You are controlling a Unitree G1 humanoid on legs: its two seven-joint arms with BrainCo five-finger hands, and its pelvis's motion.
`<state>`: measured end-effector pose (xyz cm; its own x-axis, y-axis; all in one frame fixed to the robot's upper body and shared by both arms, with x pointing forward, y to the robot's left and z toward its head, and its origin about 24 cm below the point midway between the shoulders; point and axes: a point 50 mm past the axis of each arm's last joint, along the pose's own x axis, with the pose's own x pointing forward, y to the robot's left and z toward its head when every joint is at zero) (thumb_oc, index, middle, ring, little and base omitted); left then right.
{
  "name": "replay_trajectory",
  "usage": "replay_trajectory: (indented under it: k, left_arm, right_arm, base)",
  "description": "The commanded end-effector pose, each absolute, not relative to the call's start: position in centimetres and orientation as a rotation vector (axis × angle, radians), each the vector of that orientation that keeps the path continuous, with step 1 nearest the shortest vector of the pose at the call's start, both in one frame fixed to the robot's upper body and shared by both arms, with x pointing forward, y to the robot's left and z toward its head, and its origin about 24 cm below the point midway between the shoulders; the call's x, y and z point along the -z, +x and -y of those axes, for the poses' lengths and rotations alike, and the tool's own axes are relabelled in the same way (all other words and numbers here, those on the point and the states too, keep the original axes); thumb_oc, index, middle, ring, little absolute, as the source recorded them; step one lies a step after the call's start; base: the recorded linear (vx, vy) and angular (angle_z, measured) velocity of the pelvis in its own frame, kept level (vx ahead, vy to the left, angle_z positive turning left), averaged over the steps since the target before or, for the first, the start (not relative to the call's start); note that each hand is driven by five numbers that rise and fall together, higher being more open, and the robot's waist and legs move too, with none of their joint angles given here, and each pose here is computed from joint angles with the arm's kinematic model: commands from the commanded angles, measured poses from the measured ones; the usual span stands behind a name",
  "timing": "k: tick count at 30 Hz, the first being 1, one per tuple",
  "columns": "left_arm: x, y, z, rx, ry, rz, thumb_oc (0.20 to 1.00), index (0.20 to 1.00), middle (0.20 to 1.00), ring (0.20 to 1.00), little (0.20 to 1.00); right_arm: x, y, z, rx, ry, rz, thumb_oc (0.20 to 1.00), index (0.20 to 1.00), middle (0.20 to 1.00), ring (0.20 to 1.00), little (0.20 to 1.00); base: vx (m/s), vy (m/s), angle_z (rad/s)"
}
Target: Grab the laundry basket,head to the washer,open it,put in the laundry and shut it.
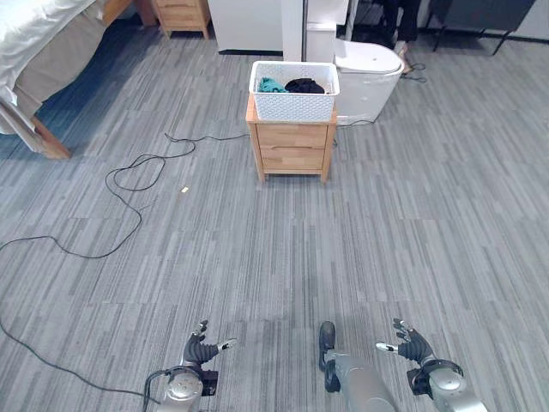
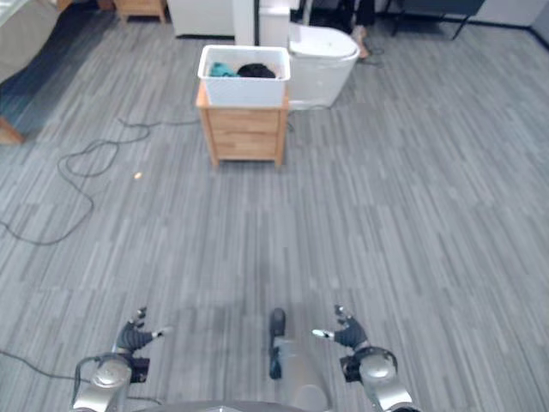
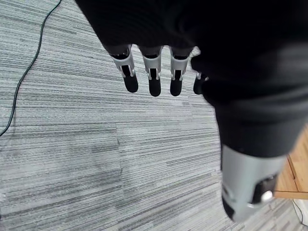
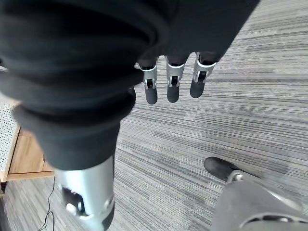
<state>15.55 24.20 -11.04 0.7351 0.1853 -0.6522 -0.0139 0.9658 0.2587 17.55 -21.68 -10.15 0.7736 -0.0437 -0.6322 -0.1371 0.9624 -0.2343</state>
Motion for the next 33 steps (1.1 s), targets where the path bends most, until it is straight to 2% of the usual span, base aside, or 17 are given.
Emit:
replay_trajectory:
  k: [1, 7, 18, 23, 25, 33]
  left_arm:
    - [10.4, 15.7, -25.0, -0.106, 0.257, -0.703, 1.000, 1.000, 1.000, 1.000, 1.000]
    - [10.4, 16.4, -24.2, -0.072, 0.268, -0.693, 1.000, 1.000, 1.000, 1.000, 1.000]
    - [10.8, 15.6, -25.3, -0.151, 0.259, -0.726, 1.000, 1.000, 1.000, 1.000, 1.000]
    - [10.8, 15.3, -26.2, -0.141, 0.302, -0.751, 1.000, 1.000, 1.000, 1.000, 1.000]
    - [9.9, 16.2, -26.9, -0.142, 0.334, -0.714, 1.000, 1.000, 1.000, 1.000, 1.000]
    - [10.4, 16.5, -25.7, -0.121, 0.304, -0.713, 1.000, 1.000, 1.000, 1.000, 1.000]
  right_arm:
    - [9.0, 18.3, 22.3, -0.047, -0.289, -0.610, 1.000, 1.000, 1.000, 1.000, 1.000]
    - [8.9, 18.6, 23.2, -0.023, -0.313, -0.614, 1.000, 1.000, 1.000, 1.000, 1.000]
    - [9.0, 18.8, 23.0, -0.008, -0.324, -0.614, 1.000, 1.000, 1.000, 1.000, 1.000]
    - [9.3, 19.0, 21.5, -0.037, -0.260, -0.610, 1.000, 1.000, 1.000, 1.000, 1.000]
    - [8.3, 20.3, 20.2, -0.076, -0.241, -0.549, 1.000, 1.000, 1.000, 1.000, 1.000]
    - [8.4, 20.4, 19.8, -0.124, -0.287, -0.556, 1.000, 1.000, 1.000, 1.000, 1.000]
  base:
    - [0.26, -0.164, 0.24]
    - [0.23, -0.087, -0.08]
    - [0.32, 0.070, -0.33]
    - [0.50, 0.317, -0.36]
    - [0.39, 0.289, -0.22]
    - [0.44, 0.060, 0.04]
